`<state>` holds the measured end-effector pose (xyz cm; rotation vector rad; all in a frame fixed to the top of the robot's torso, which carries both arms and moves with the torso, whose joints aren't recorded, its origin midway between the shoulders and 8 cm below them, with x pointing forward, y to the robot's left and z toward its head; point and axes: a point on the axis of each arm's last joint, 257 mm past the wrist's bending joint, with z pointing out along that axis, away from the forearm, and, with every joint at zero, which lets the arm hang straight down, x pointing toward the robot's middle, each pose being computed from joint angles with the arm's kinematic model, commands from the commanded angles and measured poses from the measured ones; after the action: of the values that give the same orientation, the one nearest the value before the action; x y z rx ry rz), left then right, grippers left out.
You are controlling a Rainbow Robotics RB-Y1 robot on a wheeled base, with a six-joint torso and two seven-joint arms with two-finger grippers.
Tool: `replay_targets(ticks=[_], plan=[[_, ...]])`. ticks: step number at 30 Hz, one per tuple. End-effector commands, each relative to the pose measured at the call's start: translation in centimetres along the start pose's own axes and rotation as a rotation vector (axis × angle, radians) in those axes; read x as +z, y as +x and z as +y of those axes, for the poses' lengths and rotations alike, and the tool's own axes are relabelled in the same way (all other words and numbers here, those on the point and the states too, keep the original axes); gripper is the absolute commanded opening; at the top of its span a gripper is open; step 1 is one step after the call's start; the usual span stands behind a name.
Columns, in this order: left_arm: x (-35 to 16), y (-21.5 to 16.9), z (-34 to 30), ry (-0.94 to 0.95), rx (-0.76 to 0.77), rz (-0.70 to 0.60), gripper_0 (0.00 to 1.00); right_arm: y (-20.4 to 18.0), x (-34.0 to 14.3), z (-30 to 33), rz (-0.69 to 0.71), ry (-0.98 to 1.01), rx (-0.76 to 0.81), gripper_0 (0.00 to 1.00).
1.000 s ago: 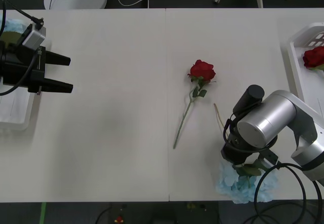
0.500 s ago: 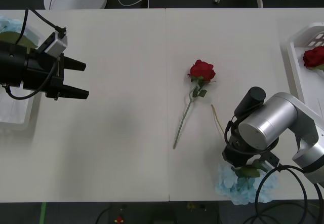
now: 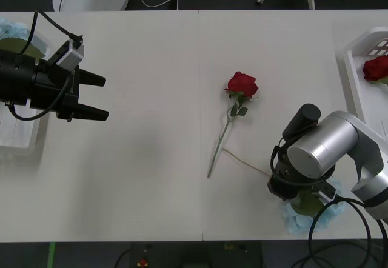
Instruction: Put the red flowers into the right box and the blue flowers into the left box
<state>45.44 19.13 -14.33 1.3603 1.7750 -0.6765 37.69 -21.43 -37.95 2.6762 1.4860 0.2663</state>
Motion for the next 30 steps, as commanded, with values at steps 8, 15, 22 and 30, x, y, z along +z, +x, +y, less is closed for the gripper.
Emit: replay_targets(ticks=[8, 15, 22, 30], plan=[[-1.8, -1.9, 1.3, -0.039, 0.021, 0.007, 1.0, 2.2, -6.4, 2.9, 0.038, 0.039, -0.332, 0.0], [-1.8, -1.9, 1.3, -0.039, 0.021, 0.007, 1.0, 3.5, -11.2, 6.2, 0.035, -0.074, -0.783, 0.0], [-1.8, -1.9, 1.3, -0.039, 0.021, 0.007, 1.0, 7.6, -17.5, 9.8, 0.024, -0.254, -1.396, 0.0], [-1.8, -1.9, 1.3, -0.039, 0.021, 0.007, 1.0, 14.2, -24.4, 10.8, 0.076, -0.509, -1.956, 0.0]])
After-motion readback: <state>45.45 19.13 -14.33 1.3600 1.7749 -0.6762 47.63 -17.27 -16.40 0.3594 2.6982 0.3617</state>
